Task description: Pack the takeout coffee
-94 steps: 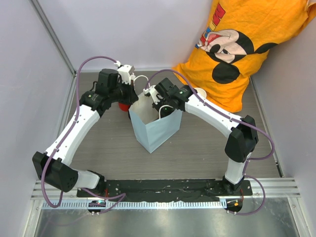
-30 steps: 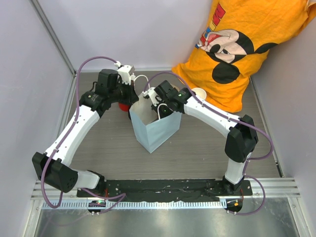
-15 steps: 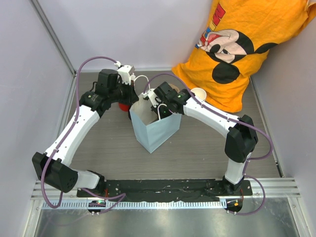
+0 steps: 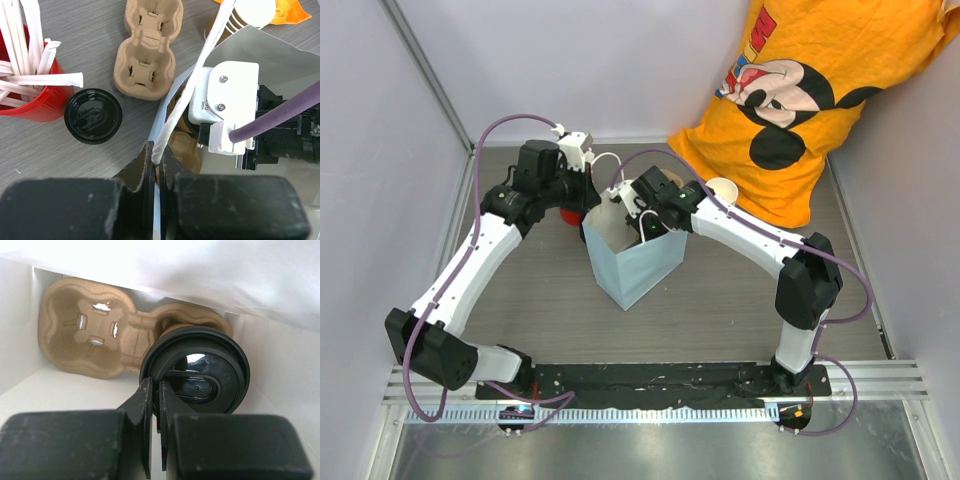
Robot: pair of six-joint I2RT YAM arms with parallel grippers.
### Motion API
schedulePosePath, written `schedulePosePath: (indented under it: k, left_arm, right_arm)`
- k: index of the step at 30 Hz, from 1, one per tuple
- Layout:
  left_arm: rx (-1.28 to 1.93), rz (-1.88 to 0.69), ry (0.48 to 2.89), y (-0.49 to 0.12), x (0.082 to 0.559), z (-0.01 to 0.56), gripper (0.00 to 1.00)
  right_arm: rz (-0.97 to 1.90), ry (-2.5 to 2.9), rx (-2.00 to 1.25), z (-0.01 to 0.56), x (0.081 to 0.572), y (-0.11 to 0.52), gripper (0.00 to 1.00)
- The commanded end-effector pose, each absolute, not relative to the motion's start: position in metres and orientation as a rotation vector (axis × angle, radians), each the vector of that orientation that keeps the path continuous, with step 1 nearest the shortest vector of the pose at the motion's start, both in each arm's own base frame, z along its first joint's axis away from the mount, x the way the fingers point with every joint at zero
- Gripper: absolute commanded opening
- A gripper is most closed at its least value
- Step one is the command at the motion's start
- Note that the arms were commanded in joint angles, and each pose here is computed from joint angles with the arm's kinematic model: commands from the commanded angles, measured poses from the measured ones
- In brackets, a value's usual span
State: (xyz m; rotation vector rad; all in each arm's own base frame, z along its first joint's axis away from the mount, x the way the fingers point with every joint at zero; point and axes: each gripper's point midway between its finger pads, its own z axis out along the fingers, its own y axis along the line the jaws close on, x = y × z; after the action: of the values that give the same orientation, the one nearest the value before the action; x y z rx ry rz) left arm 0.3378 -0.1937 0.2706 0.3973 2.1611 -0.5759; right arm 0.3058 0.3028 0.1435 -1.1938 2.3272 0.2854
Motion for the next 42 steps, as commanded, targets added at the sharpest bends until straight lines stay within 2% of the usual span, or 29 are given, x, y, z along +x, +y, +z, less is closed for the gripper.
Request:
schedulePosePath:
  k: [1,42]
  left_arm:
    - [0.405,-0.596,2.127,-0.195,0.333,0.282,0.01]
    - [0.377,-0.541,2.141,-0.187,0.337,0.277,0.01]
  right_arm:
    - [0.264,2.280,-1.181,0.153,0.312,0.303,0.01]
    - [0.238,2.322,-1.188,0.130,0.308,0.297,0.01]
